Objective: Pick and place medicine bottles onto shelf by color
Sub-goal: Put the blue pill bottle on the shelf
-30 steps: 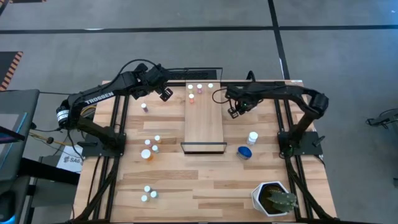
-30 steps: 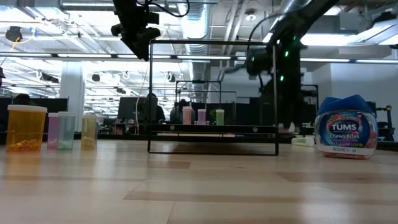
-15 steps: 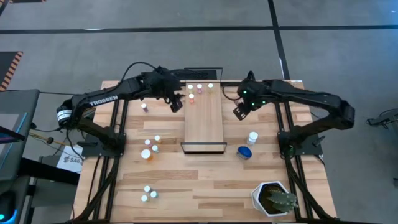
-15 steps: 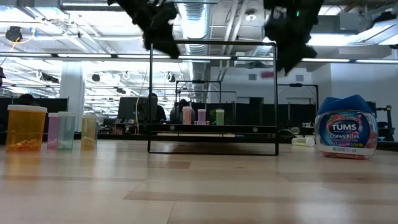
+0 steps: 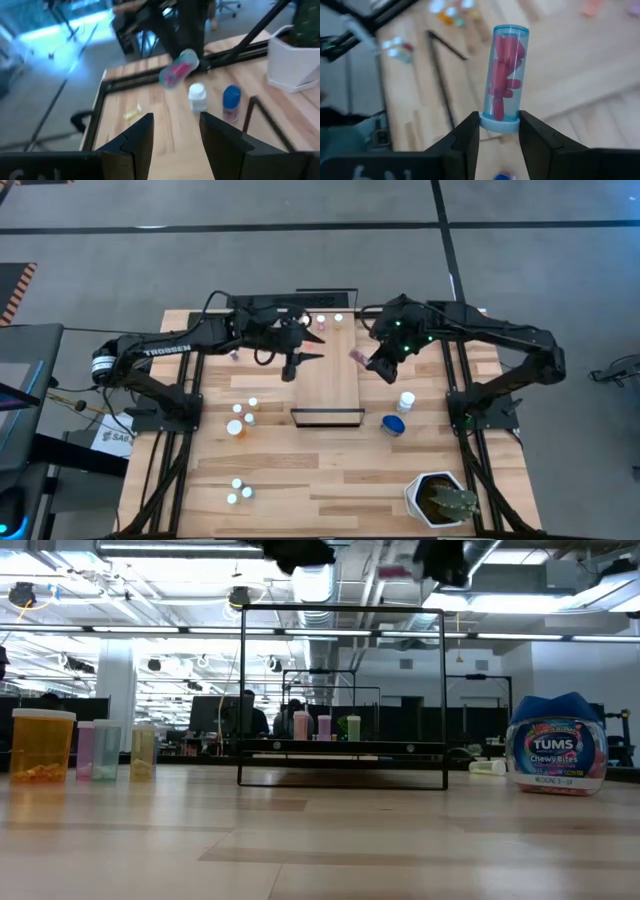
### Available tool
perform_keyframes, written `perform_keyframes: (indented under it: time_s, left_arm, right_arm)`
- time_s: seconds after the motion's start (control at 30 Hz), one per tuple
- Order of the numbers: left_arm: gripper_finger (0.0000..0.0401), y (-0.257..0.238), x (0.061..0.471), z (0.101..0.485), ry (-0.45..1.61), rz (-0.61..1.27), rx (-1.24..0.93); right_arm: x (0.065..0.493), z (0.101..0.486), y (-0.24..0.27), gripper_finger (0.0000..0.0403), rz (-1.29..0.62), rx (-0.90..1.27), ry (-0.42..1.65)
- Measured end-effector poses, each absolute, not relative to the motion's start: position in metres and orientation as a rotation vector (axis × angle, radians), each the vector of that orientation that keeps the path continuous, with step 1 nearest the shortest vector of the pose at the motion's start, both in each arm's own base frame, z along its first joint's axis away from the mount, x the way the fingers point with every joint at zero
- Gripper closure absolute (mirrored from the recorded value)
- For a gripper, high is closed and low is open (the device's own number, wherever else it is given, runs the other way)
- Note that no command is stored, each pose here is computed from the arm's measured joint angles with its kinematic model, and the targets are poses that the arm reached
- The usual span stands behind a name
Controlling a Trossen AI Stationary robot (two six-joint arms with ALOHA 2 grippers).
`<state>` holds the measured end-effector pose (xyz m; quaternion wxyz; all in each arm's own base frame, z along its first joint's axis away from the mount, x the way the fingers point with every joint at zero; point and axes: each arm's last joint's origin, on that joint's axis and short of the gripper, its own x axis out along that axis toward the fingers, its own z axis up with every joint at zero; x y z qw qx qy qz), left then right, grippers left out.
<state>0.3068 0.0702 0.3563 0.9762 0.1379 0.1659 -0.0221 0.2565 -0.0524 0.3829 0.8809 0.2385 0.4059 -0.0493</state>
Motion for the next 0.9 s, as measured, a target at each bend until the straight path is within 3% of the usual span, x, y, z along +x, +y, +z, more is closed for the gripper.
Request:
perform_keyframes:
  time_s: [0.37, 0.9]
  left_arm:
    - [0.0245, 0.032, 0.314, 0.361, 0.258, -0.174, 0.49]
    - [0.0151, 0.022, 0.323, 0.356, 0.28, -0.104, 0.633]
  right_arm:
    - [0.29, 0.402, -0.041, 0.0265, 0.078, 0.416, 0.85]
    - [0.303, 0.4, -0.049, 0.0267, 0.15, 0.404, 0.842]
